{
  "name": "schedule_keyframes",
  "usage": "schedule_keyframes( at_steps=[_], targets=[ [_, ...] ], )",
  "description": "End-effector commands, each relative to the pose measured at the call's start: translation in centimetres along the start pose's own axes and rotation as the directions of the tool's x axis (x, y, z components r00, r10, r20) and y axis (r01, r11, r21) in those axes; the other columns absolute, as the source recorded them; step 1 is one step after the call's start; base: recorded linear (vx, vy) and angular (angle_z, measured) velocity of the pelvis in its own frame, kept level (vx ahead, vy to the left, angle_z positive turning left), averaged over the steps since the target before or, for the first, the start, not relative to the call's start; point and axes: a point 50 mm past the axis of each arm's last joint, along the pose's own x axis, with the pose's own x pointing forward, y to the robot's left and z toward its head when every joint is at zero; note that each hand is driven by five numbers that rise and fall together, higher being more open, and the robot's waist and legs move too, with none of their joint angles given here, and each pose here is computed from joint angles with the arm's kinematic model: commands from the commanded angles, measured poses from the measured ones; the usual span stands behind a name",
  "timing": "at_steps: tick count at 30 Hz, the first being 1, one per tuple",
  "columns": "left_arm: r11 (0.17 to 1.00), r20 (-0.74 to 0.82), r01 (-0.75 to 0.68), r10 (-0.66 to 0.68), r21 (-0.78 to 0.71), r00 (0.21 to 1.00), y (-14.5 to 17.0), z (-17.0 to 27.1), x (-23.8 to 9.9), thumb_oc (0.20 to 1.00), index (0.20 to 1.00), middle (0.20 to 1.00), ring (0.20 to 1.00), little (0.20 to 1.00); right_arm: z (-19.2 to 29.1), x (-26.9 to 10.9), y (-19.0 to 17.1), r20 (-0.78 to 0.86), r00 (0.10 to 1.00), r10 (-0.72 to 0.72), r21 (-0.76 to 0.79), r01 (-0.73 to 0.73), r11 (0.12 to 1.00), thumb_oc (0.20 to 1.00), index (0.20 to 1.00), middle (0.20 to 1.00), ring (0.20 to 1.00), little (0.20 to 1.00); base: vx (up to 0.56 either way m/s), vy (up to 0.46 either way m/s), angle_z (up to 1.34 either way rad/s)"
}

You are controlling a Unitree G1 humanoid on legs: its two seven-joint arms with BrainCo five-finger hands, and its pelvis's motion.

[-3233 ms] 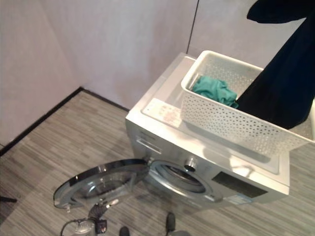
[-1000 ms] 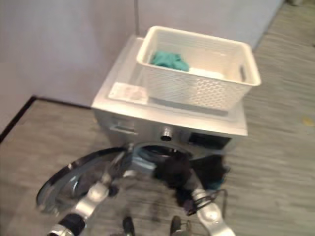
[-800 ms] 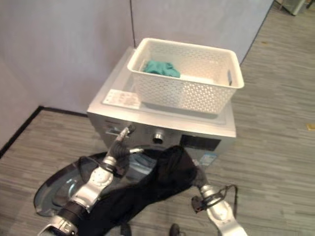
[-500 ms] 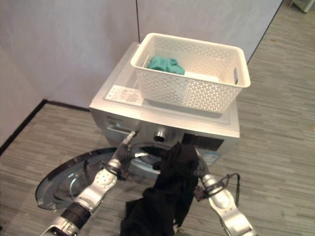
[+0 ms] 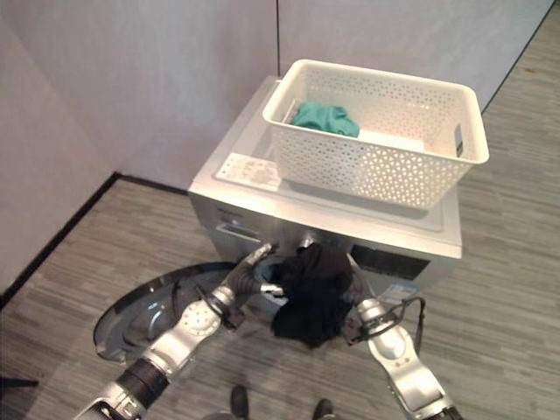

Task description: Grab the laundry basket,head to the washer,open it,put in the laundry and shut it.

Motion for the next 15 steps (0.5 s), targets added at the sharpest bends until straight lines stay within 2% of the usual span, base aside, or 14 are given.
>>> schedule_keyframes(
  at_steps=[1,6,9,15],
  targets=[
    [0.990,0.057,0.135,-0.133,-0.035,0.990,-2.4,1.5,3.1,1.000,1.000,1.000,1.000,1.000,3.1,1.7,-0.3,0.164,0.986,-0.038,0.069,0.027,0.997,0.200,0.200,0.200,0.200,0.200,0.00,0.000,0.00],
    [0.943,0.041,0.334,-0.334,-0.003,0.942,-7.2,2.0,4.4,1.000,1.000,1.000,1.000,1.000,3.5,3.6,1.6,0.174,0.985,0.016,0.109,-0.035,0.993,0.200,0.200,0.200,0.200,0.200,0.00,0.000,-0.01],
    [0.907,0.028,0.413,-0.416,0.080,0.909,-9.2,2.1,4.6,1.000,1.000,1.000,1.000,1.000,3.9,4.4,2.6,0.189,0.981,0.042,0.134,-0.068,0.989,0.200,0.200,0.200,0.200,0.200,0.00,0.000,0.00],
    [0.852,-0.001,0.506,-0.510,0.133,0.860,-11.9,1.8,4.3,1.000,1.000,1.000,1.000,1.000,4.6,5.0,3.1,0.211,0.976,0.061,0.139,-0.092,0.986,0.200,0.200,0.200,0.200,0.200,0.00,0.000,0.00]
  ],
)
